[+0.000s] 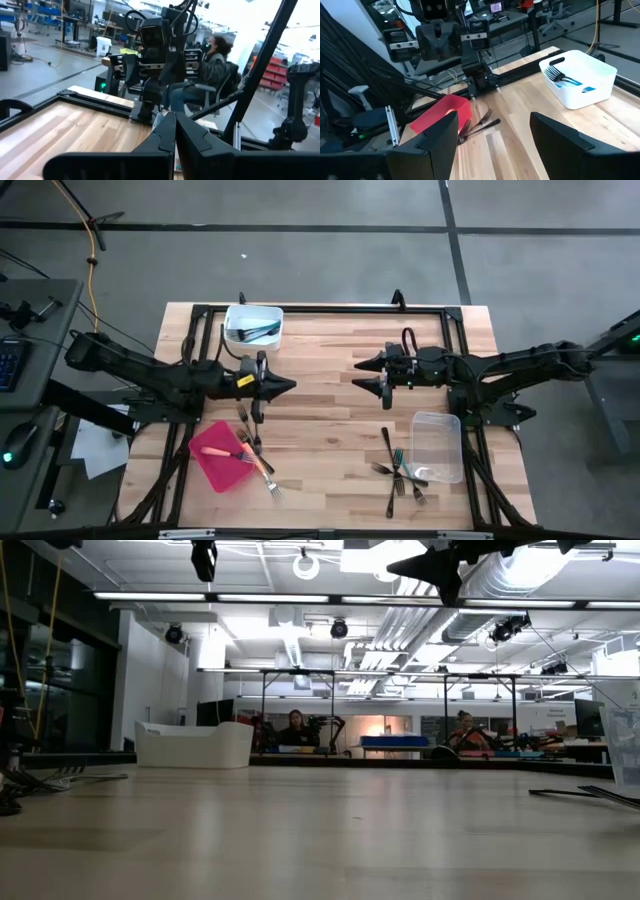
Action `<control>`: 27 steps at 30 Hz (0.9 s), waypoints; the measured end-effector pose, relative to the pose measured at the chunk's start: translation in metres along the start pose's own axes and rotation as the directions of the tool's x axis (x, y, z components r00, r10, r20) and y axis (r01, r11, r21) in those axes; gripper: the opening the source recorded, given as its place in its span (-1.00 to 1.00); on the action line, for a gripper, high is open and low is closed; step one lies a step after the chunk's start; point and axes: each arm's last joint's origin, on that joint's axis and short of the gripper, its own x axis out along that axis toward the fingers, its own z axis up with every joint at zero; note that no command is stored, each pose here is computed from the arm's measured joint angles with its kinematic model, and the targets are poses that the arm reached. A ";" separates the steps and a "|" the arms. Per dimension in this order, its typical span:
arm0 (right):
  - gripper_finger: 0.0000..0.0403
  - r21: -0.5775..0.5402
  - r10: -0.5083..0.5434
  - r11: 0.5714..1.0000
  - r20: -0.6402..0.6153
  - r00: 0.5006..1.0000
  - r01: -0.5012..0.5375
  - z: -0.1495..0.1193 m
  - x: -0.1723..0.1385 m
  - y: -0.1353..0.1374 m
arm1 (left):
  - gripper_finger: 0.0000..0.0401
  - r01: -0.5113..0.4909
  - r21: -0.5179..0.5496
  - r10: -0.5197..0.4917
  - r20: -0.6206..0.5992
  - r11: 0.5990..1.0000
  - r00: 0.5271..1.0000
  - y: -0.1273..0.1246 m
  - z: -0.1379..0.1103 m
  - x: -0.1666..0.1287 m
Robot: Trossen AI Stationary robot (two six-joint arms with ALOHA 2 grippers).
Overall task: Sort silverware by color (type)
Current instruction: Put the black fork into the transparent bin
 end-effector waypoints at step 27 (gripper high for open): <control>0.15 0.347 -0.085 0.816 -0.720 0.688 0.463 0.020 0.002 0.046 | -1.00 -0.005 0.042 0.005 -0.003 0.999 1.000 0.000 -0.001 0.000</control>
